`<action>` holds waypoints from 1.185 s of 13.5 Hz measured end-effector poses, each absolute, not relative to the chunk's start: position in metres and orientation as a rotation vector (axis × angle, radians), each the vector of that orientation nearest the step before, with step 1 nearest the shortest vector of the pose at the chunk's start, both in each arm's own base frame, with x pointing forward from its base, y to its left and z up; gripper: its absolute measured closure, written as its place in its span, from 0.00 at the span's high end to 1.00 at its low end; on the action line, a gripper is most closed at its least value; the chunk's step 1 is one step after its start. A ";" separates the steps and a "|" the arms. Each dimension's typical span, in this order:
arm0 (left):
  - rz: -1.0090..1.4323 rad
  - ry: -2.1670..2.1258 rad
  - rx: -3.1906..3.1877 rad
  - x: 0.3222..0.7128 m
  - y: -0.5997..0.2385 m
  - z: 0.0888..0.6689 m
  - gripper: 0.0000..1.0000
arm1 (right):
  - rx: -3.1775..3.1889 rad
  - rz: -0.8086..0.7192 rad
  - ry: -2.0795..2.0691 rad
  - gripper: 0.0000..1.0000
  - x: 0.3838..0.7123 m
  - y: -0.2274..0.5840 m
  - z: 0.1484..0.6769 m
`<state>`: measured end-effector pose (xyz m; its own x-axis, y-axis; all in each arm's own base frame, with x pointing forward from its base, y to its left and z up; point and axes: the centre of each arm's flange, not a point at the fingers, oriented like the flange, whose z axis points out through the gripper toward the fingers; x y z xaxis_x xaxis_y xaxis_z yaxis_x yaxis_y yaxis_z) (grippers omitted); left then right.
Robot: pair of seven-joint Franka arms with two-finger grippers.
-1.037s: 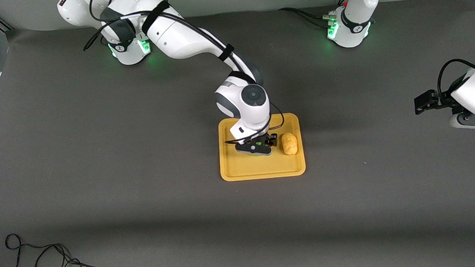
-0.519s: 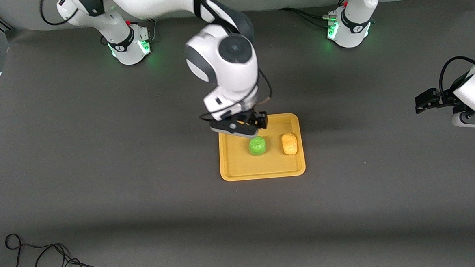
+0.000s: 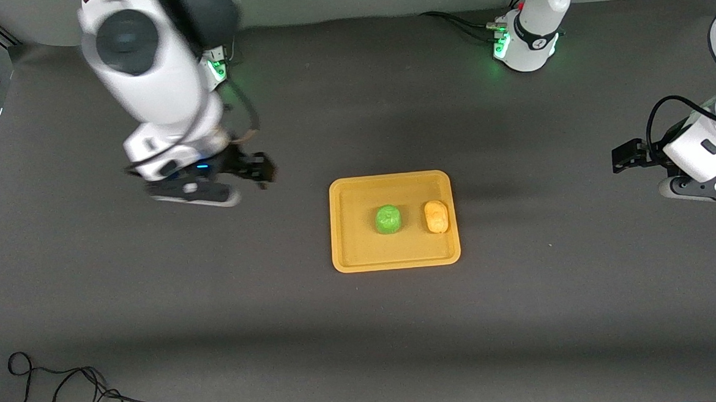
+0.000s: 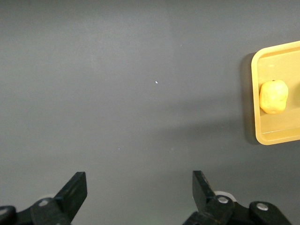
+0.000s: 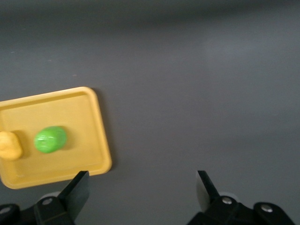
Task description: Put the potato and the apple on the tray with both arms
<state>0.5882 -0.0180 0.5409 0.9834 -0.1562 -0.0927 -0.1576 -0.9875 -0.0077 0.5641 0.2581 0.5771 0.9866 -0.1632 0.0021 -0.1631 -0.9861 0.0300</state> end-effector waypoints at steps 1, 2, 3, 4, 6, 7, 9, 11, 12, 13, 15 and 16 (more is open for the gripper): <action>0.137 0.243 -3.114 0.590 -0.017 0.542 1.00 | 3.113 -0.009 -0.224 1.00 0.564 0.219 0.585; 0.134 0.240 -3.114 0.591 -0.016 0.543 1.00 | 3.122 -0.015 -0.193 1.00 0.562 0.184 0.590; 0.131 0.238 -3.114 0.592 -0.015 0.544 1.00 | 3.128 -0.021 -0.169 1.00 0.560 0.154 0.594; 0.127 0.236 -3.115 0.592 -0.014 0.545 1.00 | 3.130 -0.027 -0.150 1.00 0.560 0.126 0.596; 0.129 0.236 -3.115 0.594 -0.014 0.544 1.00 | 3.133 -0.041 -0.114 1.00 0.562 0.072 0.596; 0.131 0.238 -3.115 0.594 -0.015 0.543 1.00 | 3.135 -0.046 -0.097 1.00 0.564 0.048 0.595; 0.129 0.240 -3.114 0.595 -0.016 0.543 1.00 | 3.137 -0.061 -0.085 1.00 0.565 0.005 0.592; 0.123 0.237 -3.115 0.595 -0.015 0.546 1.00 | 3.138 -0.077 -0.095 1.00 0.564 -0.020 0.591; 0.121 0.234 -3.115 0.595 -0.014 0.546 1.00 | 3.138 -0.084 -0.100 1.00 0.563 -0.022 0.591; 0.120 0.231 -3.115 0.595 -0.012 0.547 1.00 | 3.138 -0.090 -0.097 1.00 0.562 -0.022 0.591; 0.120 0.225 -3.116 0.595 -0.010 0.547 1.00 | 3.138 -0.094 -0.086 1.00 0.561 -0.017 0.593; 0.120 0.224 -3.116 0.595 -0.010 0.547 1.00 | 3.138 -0.090 -0.079 1.00 0.561 -0.015 0.595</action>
<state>0.5954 -0.0099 0.5467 0.9868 -0.1423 -0.0775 -0.1435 -0.9896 -0.0098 0.5605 -0.0151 0.5948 0.9971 -0.0503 -0.0569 -0.0503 -0.9987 0.0030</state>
